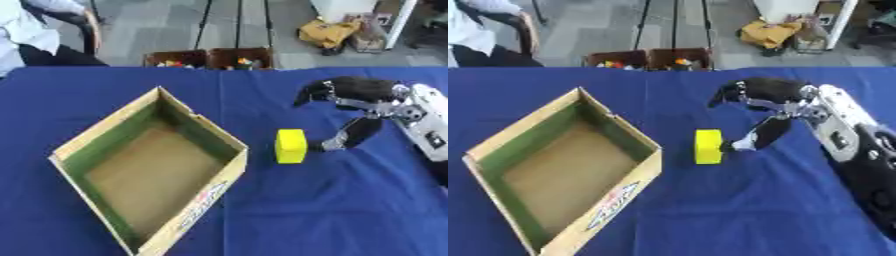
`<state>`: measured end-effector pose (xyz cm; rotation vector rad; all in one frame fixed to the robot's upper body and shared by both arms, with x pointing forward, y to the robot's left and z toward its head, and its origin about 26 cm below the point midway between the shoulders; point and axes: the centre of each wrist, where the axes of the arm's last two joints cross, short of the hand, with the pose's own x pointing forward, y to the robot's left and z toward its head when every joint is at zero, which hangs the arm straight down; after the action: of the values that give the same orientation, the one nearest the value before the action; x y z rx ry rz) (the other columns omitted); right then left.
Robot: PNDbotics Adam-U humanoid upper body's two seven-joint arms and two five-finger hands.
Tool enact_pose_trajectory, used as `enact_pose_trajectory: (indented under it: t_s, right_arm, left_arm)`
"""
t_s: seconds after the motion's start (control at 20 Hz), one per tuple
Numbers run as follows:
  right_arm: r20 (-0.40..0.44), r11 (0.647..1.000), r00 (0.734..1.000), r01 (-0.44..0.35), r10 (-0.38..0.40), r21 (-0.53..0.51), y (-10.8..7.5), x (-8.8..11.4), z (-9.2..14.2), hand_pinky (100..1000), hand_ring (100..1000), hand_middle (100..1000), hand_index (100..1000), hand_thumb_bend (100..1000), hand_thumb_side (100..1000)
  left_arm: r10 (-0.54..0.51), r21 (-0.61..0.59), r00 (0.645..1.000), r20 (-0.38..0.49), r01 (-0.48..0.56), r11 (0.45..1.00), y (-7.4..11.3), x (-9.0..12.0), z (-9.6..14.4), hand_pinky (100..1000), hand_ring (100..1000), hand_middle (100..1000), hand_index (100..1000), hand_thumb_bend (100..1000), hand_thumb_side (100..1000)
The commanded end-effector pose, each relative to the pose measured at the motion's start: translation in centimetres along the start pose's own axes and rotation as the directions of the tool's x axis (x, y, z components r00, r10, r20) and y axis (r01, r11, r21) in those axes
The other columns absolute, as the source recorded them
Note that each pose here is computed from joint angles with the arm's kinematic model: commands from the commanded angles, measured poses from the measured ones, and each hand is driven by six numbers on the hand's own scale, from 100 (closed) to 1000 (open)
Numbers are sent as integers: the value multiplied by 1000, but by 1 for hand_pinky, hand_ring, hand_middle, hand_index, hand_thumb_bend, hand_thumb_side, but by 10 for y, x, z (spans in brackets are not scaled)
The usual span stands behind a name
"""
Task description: Pick up objects on the table and place them in the box.
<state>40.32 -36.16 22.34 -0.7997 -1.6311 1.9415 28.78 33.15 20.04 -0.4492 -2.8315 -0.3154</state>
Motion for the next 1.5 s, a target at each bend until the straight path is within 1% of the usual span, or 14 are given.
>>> enact_pose_trajectory:
  t_s: [0.05,0.35,0.45,0.5,0.65,0.8,1.0,1.25,1.5]
  right_arm:
    - [-17,998,998,-57,57,-6,-16,1,14,884,902,792,890,505,720]
    - [-19,998,998,-55,55,8,-14,6,13,886,902,792,890,506,713]
    - [-40,999,998,-46,46,7,-12,3,15,879,894,780,887,504,718]
    - [-52,999,998,-39,39,2,-11,2,15,879,889,767,882,501,723]
    - [-84,999,996,-27,24,-34,-14,-4,15,879,894,770,883,500,734]
    - [-95,997,995,-33,27,-68,-17,-5,15,880,896,769,883,500,743]
    - [-109,996,994,-32,23,-79,-17,-7,15,884,898,767,882,498,736]
    - [-139,998,990,-16,7,-65,-15,-13,15,889,899,765,879,497,709]
    - [-134,1000,991,0,-3,-25,-10,-14,10,897,902,766,880,495,686]
  left_arm:
    - [-12,-23,1000,13,13,1000,1,4,-6,752,754,894,972,100,1000]
    - [-14,-23,1000,11,14,1000,1,4,-6,752,754,894,972,100,1000]
    - [-10,-25,1000,10,10,1000,0,4,-6,753,753,894,972,100,1000]
    - [-7,-27,1000,9,7,1000,-1,3,-6,753,753,893,972,100,1000]
    - [1,-30,1000,7,-1,1000,-3,2,-6,753,753,894,970,100,1000]
    - [5,-32,1000,6,-4,999,-4,1,-6,754,753,894,970,100,1000]
    - [11,-35,1000,8,-11,999,-5,0,-6,754,752,894,970,100,1000]
    - [20,-38,1000,15,-19,999,-6,-1,-7,754,752,894,970,100,1000]
    - [24,-41,1000,19,-24,999,-7,-2,-8,755,752,895,970,100,1000]
